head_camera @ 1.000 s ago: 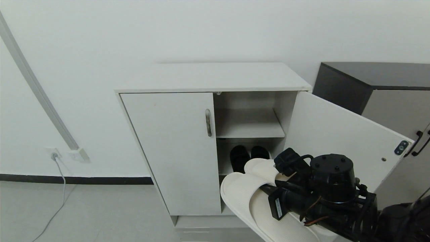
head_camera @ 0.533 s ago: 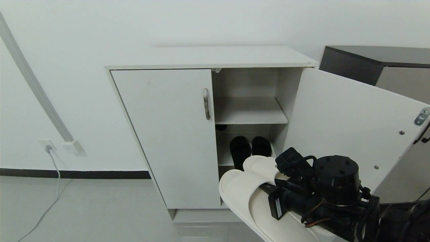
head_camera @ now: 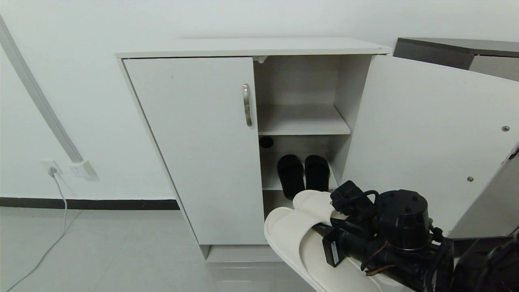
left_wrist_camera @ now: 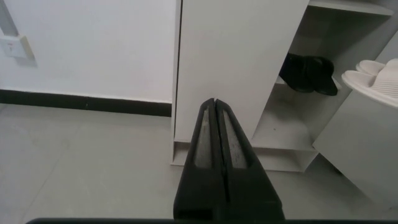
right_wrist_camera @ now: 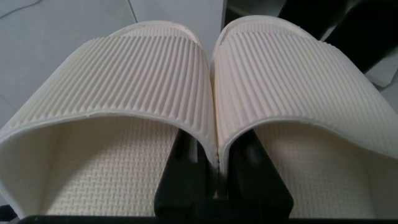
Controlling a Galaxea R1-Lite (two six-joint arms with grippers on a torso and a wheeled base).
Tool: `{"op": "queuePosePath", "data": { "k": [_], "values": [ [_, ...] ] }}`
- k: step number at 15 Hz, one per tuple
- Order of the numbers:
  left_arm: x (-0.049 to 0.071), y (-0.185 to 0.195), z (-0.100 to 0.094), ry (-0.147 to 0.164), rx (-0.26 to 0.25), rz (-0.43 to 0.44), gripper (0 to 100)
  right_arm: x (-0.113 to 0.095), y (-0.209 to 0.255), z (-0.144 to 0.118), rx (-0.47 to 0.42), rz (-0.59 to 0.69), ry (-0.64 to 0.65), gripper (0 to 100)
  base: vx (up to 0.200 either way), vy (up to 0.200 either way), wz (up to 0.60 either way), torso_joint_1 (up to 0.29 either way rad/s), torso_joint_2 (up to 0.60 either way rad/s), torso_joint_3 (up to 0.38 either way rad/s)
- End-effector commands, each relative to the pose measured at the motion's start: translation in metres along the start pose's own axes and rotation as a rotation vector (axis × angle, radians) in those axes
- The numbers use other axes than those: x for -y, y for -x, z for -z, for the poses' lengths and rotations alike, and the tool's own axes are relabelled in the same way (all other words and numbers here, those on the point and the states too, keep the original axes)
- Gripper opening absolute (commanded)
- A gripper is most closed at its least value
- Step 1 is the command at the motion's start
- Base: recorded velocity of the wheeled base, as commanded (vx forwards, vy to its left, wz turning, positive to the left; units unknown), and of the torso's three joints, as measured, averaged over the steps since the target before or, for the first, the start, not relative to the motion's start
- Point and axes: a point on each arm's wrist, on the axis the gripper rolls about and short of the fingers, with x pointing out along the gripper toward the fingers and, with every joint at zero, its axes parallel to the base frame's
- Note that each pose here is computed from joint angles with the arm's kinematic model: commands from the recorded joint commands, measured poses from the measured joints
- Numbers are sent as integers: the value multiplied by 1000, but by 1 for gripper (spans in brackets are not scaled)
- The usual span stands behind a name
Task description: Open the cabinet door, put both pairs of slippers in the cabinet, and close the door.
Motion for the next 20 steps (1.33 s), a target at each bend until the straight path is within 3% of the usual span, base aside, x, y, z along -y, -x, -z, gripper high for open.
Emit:
{"op": "queuePosePath", "data": {
  "k": [1, 3, 9, 11, 15, 16, 20],
  "values": [
    [0, 0, 0, 0, -1, 0, 0, -1, -1, 2, -8, -4, 2, 0, 0, 0, 0, 0, 0, 0],
    [0, 0, 0, 1, 0, -2, 0, -2, -3, 3, -8, -9, 1, 0, 0, 0, -600, 0, 17, 24],
    [0, 0, 0, 0, -1, 0, 0, -14, -24, 2, 56, 8, 5, 0, 0, 0, 0, 0, 0, 0],
    [0, 0, 0, -2, -1, 1, 0, -28, -56, -21, 87, 236, -23, 0, 0, 0, 0, 0, 0, 0],
    [0, 0, 0, -2, -1, 1, 0, -45, -80, -80, 70, 398, -178, 0, 0, 0, 0, 0, 0, 0],
    [0, 0, 0, -2, -1, 1, 0, -45, -80, -111, 69, 486, -259, 0, 0, 0, 0, 0, 0, 0],
    [0, 0, 0, -2, -1, 1, 0, -44, -79, -152, 88, 594, -273, 0, 0, 0, 0, 0, 0, 0]
  ]
}}
